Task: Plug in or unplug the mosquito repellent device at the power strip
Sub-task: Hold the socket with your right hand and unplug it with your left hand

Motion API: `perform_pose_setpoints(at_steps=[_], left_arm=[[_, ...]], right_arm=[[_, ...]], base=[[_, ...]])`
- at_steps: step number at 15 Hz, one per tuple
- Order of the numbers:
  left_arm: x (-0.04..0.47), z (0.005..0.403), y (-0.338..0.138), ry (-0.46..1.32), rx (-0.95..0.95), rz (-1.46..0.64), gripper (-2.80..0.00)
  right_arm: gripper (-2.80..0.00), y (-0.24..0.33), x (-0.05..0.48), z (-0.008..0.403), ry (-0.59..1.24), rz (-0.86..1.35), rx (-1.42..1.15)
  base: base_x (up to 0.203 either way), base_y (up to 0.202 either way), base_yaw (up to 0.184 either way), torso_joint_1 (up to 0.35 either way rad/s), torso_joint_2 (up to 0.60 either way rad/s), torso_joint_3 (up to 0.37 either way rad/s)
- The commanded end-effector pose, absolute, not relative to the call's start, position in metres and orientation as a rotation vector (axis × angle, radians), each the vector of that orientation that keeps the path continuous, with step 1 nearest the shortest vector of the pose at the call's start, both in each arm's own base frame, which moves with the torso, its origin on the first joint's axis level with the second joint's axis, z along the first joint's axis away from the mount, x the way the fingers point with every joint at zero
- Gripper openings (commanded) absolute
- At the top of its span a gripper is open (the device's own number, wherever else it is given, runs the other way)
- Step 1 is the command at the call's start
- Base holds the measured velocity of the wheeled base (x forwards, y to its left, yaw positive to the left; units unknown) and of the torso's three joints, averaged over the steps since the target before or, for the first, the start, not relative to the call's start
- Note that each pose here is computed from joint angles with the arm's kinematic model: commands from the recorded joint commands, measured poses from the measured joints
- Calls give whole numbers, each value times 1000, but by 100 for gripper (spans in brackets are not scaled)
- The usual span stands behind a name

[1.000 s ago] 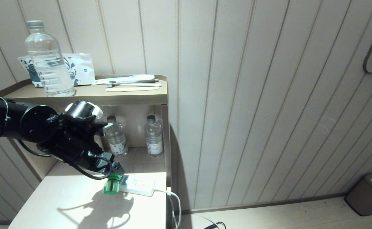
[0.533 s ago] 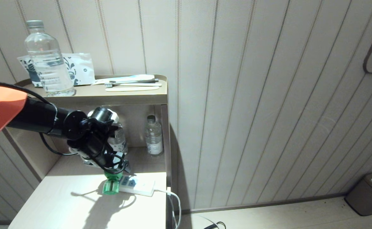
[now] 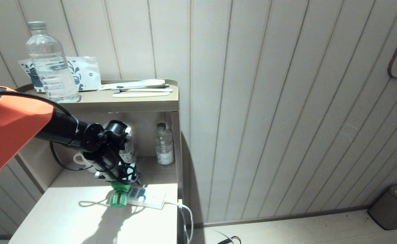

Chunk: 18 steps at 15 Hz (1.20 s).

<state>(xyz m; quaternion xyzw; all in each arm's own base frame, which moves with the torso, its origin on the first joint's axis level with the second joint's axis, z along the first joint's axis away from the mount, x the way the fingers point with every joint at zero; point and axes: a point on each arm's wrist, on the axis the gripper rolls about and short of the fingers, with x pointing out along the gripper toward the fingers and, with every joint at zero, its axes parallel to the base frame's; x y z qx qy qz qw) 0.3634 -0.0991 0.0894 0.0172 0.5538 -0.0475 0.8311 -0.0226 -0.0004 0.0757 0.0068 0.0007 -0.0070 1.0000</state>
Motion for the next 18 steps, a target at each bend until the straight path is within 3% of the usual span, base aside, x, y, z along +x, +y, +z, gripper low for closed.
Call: perform_pose_setpoints(at_steps=[1,9,18], left_arm=[[364,83,-99,1185,28,-91,0],[368,82,-101,1147,-6,-79,0],[393,55,-93,1155,18,-5,0]], right_arm=[[-280,0,-23,76,1,-14,14],[-280,0,-23,76,1,-13,14],[-280,0,-23,76,1,-13,14]], base=[[0,0,0,0,0,0],[0,0,0,0,0,0],[0,0,0,0,0,0]])
